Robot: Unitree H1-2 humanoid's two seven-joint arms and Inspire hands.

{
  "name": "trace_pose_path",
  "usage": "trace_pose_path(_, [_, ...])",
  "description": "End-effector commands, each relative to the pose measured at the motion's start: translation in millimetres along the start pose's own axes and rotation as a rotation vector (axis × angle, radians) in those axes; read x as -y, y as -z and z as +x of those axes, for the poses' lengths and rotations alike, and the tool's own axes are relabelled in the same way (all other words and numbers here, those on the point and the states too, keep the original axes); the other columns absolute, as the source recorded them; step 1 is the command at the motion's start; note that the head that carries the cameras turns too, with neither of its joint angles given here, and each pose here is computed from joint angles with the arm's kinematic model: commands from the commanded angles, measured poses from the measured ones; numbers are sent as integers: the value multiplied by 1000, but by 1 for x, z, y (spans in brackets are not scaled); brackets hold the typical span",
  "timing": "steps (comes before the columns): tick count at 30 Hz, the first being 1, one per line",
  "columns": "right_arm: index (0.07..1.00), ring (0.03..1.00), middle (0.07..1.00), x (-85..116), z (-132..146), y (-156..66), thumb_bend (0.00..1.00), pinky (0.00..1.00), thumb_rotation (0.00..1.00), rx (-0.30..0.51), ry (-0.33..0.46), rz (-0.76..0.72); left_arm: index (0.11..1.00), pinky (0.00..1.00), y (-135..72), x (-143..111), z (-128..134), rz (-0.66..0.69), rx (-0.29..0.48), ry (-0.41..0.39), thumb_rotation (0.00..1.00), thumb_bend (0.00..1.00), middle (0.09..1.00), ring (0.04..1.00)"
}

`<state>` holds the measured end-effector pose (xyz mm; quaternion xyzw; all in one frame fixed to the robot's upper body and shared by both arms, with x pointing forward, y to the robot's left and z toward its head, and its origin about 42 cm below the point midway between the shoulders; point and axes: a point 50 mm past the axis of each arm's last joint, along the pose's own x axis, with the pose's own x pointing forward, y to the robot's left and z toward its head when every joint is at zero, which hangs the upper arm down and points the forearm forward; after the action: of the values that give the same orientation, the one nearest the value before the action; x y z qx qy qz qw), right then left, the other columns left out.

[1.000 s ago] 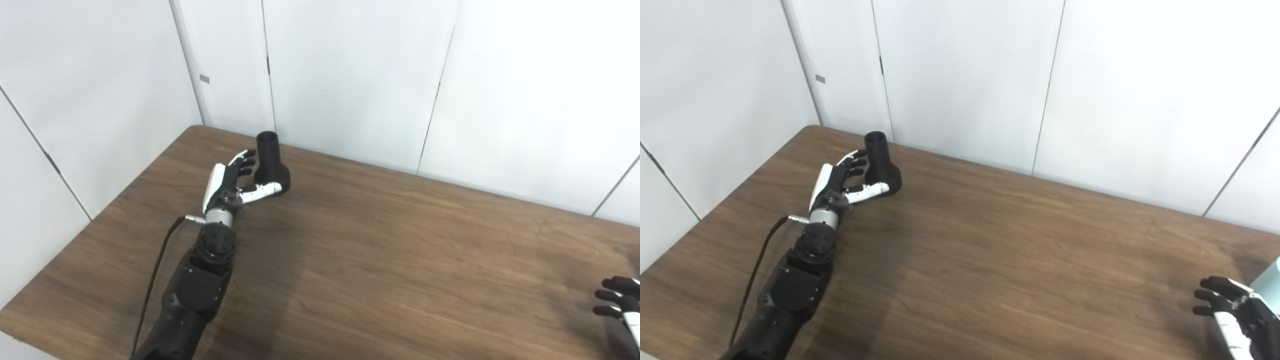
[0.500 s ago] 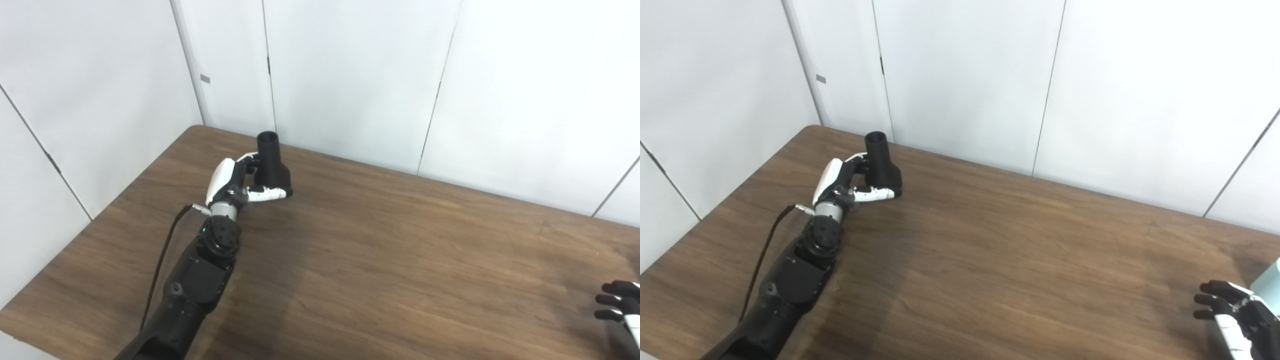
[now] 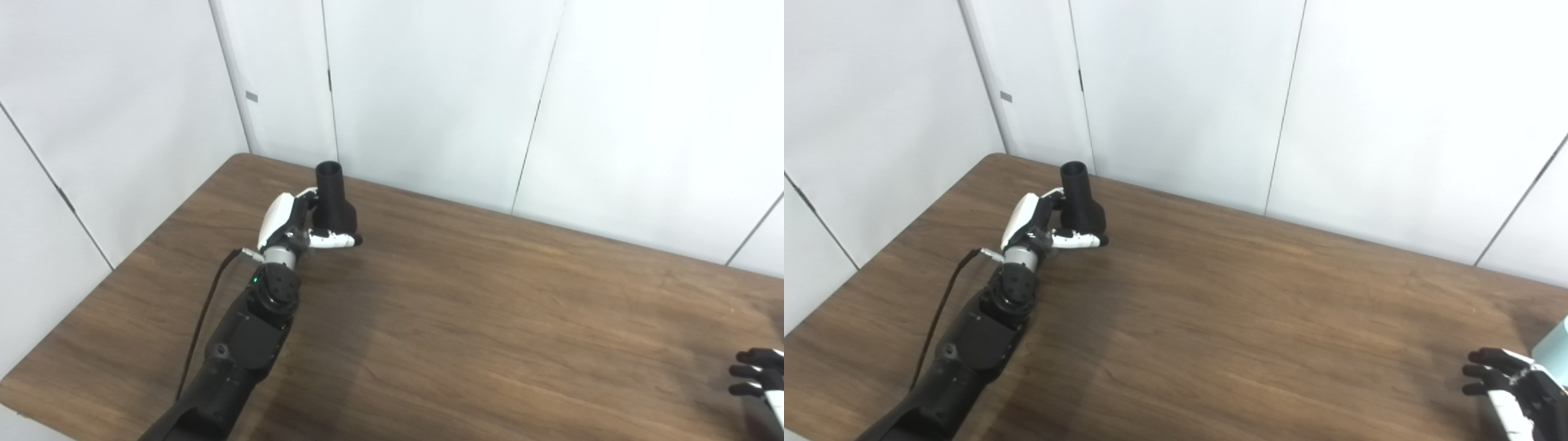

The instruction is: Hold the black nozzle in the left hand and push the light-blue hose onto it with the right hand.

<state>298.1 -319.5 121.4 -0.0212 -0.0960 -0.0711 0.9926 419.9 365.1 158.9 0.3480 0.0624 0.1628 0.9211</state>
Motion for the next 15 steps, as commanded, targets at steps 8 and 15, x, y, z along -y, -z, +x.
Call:
trace_pose_path(8, [561,567,600,3,-5,-2,766,437,544,16,12,3,764,808,2,-4,7,111,-5,-29,60,963,735,773])
trace_pose_path(15, [568,580,609,2,-6,-4,724,451,526,10,10,10,691,882,13,-4,7,305,35,-53,0,917,659,696])
